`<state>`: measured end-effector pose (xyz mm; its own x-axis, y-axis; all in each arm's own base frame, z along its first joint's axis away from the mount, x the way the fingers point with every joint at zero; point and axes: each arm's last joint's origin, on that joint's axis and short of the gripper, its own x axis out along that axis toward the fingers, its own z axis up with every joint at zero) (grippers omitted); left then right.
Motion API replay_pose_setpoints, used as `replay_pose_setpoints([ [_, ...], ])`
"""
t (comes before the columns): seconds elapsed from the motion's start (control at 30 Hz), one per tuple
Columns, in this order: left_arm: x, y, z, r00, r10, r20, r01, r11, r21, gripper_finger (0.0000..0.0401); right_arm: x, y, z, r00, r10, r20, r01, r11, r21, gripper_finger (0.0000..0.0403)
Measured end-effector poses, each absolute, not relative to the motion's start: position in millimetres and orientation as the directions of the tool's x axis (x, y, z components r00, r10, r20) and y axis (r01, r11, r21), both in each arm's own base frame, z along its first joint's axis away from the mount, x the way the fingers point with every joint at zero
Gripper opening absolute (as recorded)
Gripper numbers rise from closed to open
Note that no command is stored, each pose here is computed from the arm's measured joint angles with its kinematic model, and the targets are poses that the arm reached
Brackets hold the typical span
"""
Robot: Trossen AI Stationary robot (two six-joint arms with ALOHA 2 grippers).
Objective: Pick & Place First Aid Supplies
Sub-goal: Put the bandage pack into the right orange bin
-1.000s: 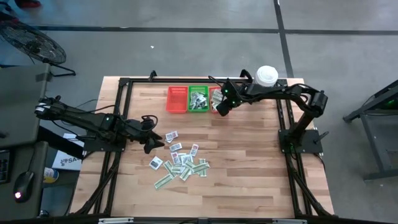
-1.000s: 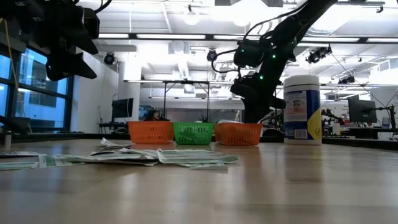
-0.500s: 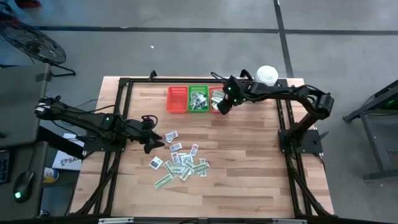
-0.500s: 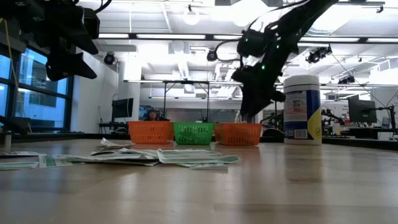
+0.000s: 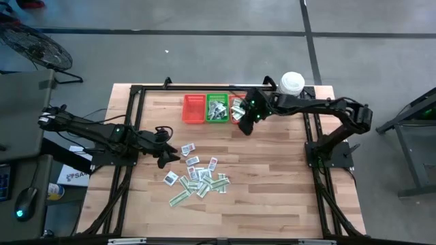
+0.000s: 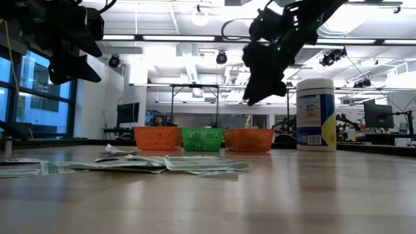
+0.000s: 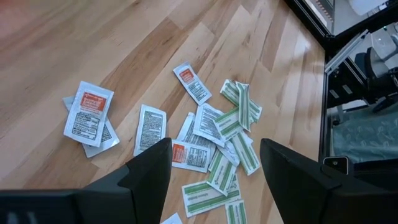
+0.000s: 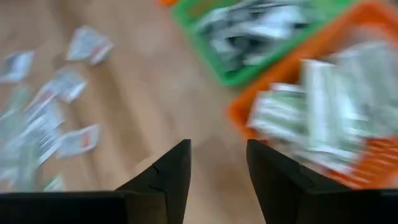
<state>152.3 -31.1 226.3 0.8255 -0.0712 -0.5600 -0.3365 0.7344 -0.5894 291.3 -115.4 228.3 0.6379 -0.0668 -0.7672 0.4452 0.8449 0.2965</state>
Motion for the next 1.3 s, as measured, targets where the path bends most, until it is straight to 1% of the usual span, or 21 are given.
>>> replay_pose_setpoints([
  [0.13,152,-31,226,0.824,-0.083,-0.56,-0.327,0.738,-0.59,0.024,303,-90,231,0.683,0.056,-0.728,0.252,0.918,0.307,0.0149],
  [0.27,152,-32,226,0.823,-0.089,-0.561,-0.324,0.738,-0.592,0.024,314,-60,233,0.701,0.122,-0.703,0.102,0.958,0.267,0.0149],
  [0.4,152,-32,226,0.823,-0.091,-0.561,-0.322,0.738,-0.593,0.024,321,-30,233,0.707,0.135,-0.694,0.026,0.976,0.217,0.0149],
  [0.53,152,-32,226,0.822,-0.093,-0.562,-0.322,0.738,-0.593,0.024,330,-4,227,0.711,0.179,-0.68,-0.03,0.974,0.225,0.0149],
  [0.67,152,-32,226,0.818,-0.097,-0.567,-0.322,0.739,-0.592,0.024,341,21,208,0.684,0.201,-0.702,-0.039,0.97,0.24,0.0149],
  [0.77,152,-32,226,0.816,-0.106,-0.568,-0.318,0.738,-0.595,0.024,346,39,199,0.687,0.196,-0.7,-0.041,0.972,0.233,0.0149],
  [1.03,152,-33,225,0.812,-0.129,-0.569,-0.306,0.737,-0.603,0.024,353,80,168,0.654,0.218,-0.724,-0.062,0.97,0.236,0.0149],
  [1.1,152,-33,226,0.812,-0.129,-0.569,-0.306,0.737,-0.603,0.024,354,88,158,0.641,0.208,-0.739,-0.049,0.972,0.231,0.0149],
  [1.3,151,-33,225,0.807,-0.151,-0.57,-0.292,0.738,-0.609,0.024,357,101,141,0.65,0.145,-0.746,0.006,0.981,0.196,0.0149],
])
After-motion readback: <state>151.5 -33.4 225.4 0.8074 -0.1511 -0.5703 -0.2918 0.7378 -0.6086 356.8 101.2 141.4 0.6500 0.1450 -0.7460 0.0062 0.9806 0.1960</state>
